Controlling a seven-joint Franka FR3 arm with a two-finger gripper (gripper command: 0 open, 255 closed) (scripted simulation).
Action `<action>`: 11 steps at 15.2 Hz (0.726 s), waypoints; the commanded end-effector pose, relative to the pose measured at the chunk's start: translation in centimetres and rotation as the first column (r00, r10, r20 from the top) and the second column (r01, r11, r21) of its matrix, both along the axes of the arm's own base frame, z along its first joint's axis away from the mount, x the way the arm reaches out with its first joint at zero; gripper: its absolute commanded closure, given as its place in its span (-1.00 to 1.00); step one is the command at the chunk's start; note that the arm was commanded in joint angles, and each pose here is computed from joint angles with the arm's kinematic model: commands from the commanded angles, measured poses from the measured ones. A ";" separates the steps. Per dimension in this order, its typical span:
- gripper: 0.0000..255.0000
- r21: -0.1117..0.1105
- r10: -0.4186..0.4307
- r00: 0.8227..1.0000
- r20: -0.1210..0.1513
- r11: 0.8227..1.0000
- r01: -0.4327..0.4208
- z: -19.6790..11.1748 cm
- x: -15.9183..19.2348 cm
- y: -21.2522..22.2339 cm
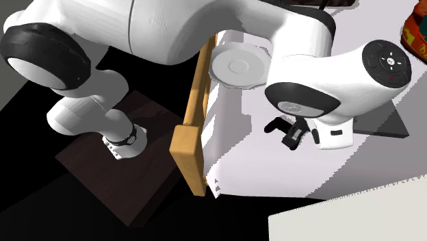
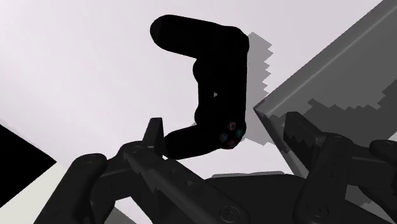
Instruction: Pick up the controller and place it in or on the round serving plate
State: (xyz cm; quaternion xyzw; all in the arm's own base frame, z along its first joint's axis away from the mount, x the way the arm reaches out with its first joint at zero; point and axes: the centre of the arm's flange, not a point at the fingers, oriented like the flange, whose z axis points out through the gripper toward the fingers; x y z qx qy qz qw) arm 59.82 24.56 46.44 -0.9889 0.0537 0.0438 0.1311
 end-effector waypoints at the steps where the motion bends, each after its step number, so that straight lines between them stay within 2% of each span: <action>1: -1.00 0.041 0.000 1.000 0.001 0.999 0.000 -1.0 0.1 -0.4; 6: -1.00 0.041 0.000 1.000 0.001 0.999 0.000 -3.8 -0.1 0.5; 11: -1.00 0.041 0.000 1.000 0.001 0.999 0.000 -3.8 -0.1 0.5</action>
